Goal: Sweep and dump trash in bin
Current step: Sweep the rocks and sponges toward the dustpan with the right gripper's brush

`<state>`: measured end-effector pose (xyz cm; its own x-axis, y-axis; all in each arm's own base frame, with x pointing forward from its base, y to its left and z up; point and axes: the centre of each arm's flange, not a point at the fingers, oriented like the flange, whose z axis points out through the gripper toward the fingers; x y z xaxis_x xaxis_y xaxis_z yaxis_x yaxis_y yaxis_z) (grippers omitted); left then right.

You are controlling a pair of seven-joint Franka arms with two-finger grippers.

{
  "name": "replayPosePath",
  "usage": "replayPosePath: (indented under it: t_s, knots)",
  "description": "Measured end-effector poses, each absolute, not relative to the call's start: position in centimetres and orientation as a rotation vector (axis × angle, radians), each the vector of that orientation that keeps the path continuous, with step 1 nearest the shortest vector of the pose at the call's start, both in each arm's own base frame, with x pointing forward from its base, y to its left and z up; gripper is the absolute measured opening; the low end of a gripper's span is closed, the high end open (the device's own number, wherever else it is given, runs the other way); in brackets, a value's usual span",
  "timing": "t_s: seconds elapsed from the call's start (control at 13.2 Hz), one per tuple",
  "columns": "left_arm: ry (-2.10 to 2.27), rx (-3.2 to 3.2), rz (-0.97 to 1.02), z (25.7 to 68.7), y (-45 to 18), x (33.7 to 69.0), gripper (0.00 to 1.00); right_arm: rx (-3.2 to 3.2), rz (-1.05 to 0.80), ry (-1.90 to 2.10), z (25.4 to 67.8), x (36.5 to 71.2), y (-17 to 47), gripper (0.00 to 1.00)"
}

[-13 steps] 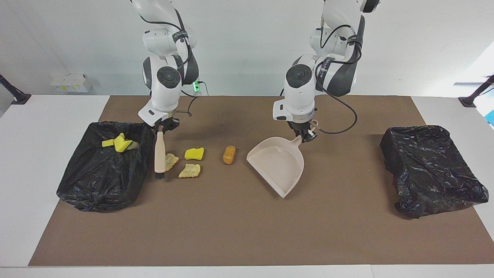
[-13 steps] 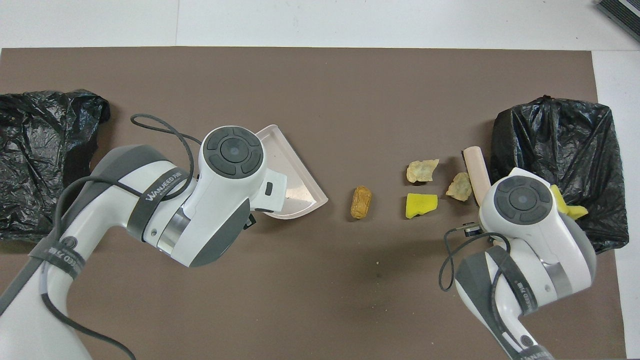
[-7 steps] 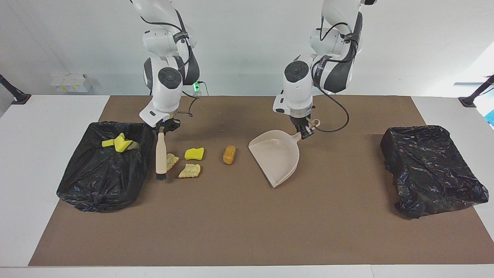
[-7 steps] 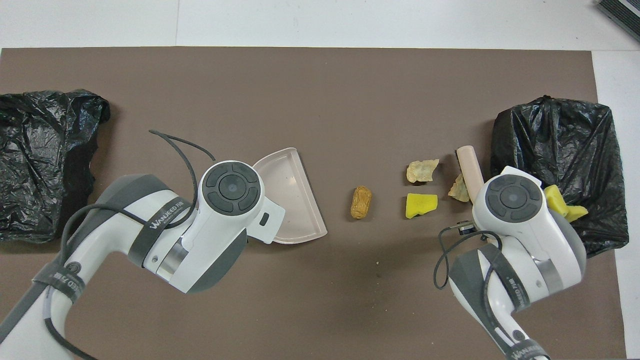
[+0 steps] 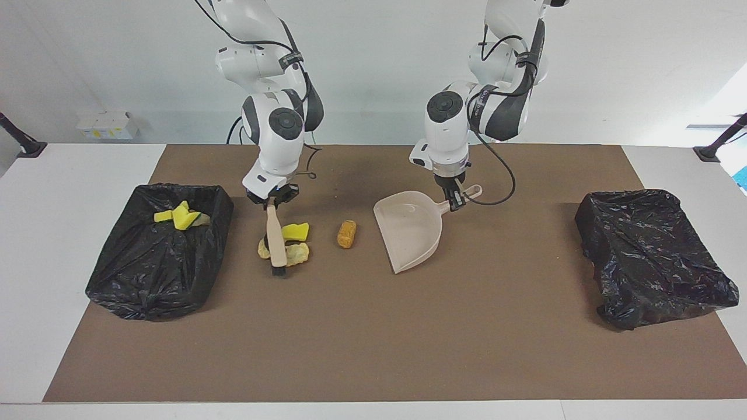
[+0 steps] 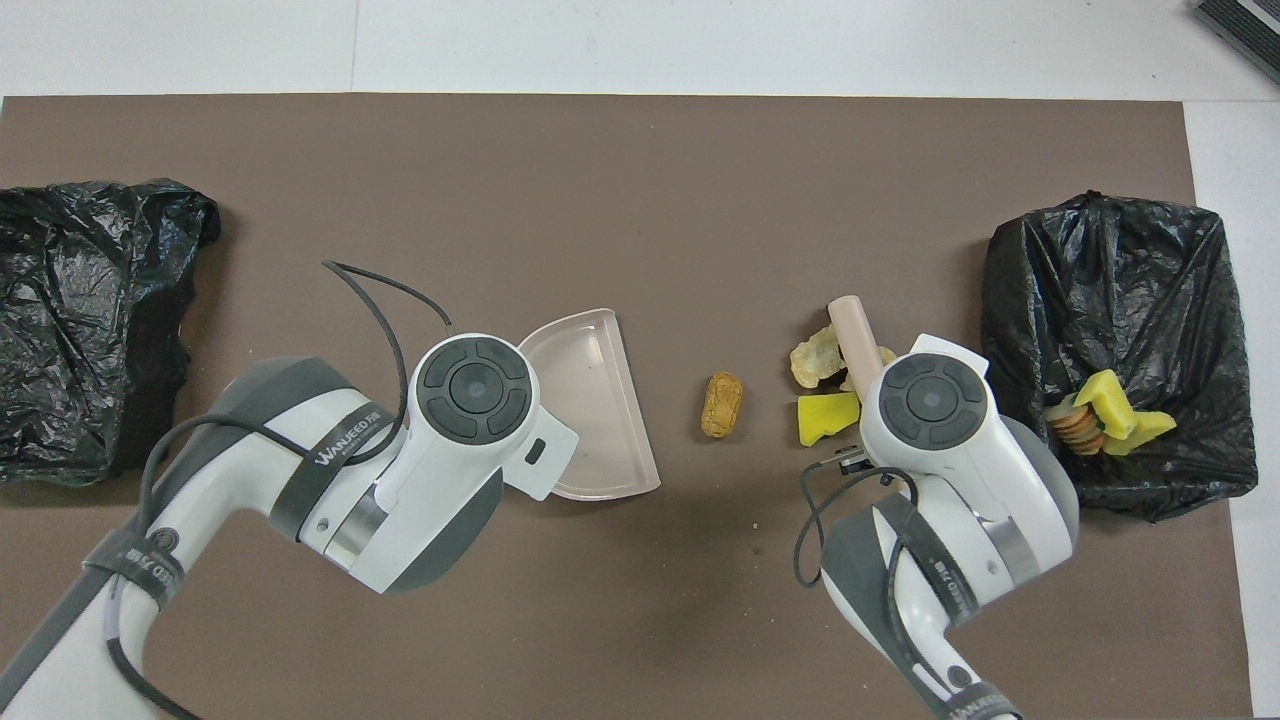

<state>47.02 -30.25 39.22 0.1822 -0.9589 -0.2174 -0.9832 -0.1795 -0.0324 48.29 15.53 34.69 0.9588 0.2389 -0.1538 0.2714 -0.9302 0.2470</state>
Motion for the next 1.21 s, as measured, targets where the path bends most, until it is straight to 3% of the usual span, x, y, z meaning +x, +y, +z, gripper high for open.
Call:
replayPosePath:
  t_s: [0.68,0.98,1.21]
  knots:
    - [1.919,-2.264,0.228,38.6,-30.8,46.1,0.31,2.917,-0.233,0.372,37.3,47.9,22.0,0.26]
    - [1.925,-2.26,0.212,38.2,-30.8,45.8,0.31,2.916,-0.277,0.249,40.0,50.1,18.6,0.26]
    - [1.939,-2.252,0.199,37.7,-31.1,45.4,0.31,2.922,-0.338,0.104,38.1,50.3,13.0,0.26]
